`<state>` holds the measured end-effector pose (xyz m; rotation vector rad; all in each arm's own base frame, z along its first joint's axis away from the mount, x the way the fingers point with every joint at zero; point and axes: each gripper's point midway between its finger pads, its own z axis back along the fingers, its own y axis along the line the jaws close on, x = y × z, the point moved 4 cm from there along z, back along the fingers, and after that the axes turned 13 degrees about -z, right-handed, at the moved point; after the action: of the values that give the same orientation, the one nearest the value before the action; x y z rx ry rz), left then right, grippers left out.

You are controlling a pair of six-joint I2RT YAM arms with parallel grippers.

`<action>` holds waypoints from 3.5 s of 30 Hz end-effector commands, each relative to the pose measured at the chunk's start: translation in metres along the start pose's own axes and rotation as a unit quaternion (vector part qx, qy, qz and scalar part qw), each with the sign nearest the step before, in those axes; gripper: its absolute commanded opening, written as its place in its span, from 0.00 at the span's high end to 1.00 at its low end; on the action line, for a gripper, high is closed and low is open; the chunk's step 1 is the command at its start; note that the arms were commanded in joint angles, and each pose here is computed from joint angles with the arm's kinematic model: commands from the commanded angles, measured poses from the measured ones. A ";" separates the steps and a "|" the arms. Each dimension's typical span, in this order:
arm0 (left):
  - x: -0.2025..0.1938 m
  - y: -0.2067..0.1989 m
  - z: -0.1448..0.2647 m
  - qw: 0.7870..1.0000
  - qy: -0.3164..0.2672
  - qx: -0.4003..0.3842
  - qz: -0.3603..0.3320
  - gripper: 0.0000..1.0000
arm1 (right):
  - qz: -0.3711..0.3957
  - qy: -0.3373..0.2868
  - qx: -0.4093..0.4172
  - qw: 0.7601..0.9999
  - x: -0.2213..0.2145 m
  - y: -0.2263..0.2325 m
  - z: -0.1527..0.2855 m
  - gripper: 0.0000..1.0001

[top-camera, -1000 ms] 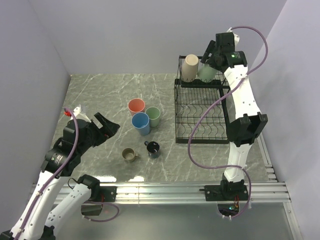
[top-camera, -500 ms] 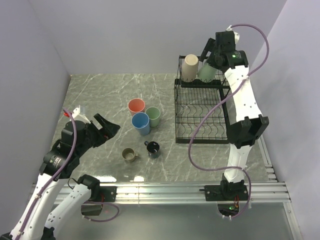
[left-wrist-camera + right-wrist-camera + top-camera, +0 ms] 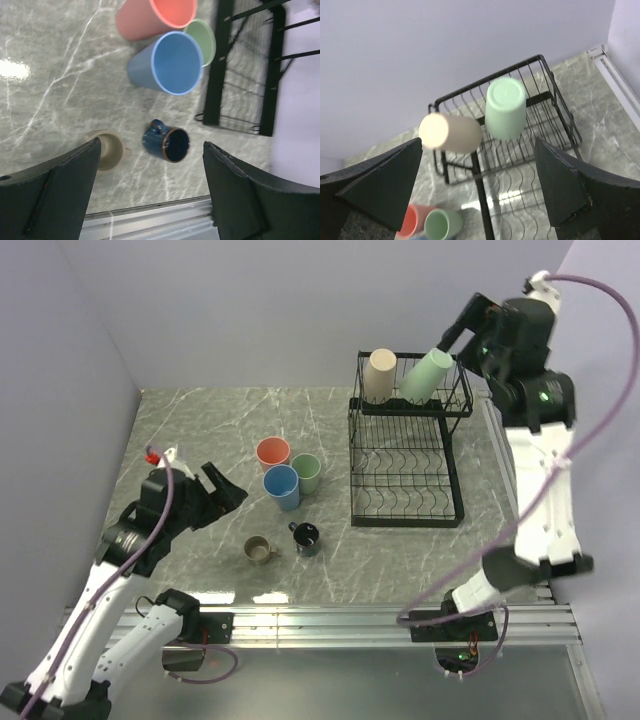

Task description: Load the cups into the dish rack

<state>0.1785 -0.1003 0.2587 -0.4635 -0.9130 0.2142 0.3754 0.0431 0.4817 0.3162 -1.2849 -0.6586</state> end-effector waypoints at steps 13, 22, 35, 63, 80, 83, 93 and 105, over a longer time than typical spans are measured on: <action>-0.008 0.003 -0.088 0.996 0.073 0.027 -0.049 0.17 | -0.051 0.113 0.021 0.992 -0.098 -0.079 0.104 0.00; -0.016 -0.002 -0.138 0.993 0.106 0.018 -0.043 0.23 | -0.033 0.103 0.007 0.994 -0.101 -0.105 0.134 0.00; -0.039 0.003 -0.164 0.989 0.143 0.018 -0.036 1.00 | -0.032 0.100 0.014 0.994 -0.096 -0.105 0.145 0.00; 0.032 -0.139 0.013 0.865 -0.018 -0.494 0.089 1.00 | -0.267 0.400 0.460 0.746 -0.210 0.067 0.193 0.00; 0.029 -0.144 0.026 0.828 -0.054 -0.539 0.148 1.00 | -0.330 0.373 0.436 0.749 -0.207 0.096 0.196 0.00; 0.027 -0.150 0.024 0.833 -0.050 -0.533 0.139 1.00 | -0.345 0.363 0.424 0.755 -0.202 0.100 0.192 0.00; 0.046 -0.152 0.001 0.911 -0.124 -0.360 0.157 1.00 | -0.356 0.339 0.398 0.774 -0.191 0.117 0.192 0.00; 0.046 -0.169 -0.011 0.929 -0.158 -0.307 0.136 1.00 | -0.385 0.315 0.370 0.784 -0.187 0.114 0.182 0.15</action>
<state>0.1965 -0.2374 0.3686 -1.2968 -1.1646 0.2136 0.2172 0.2773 0.4124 1.5264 -0.6252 -0.6080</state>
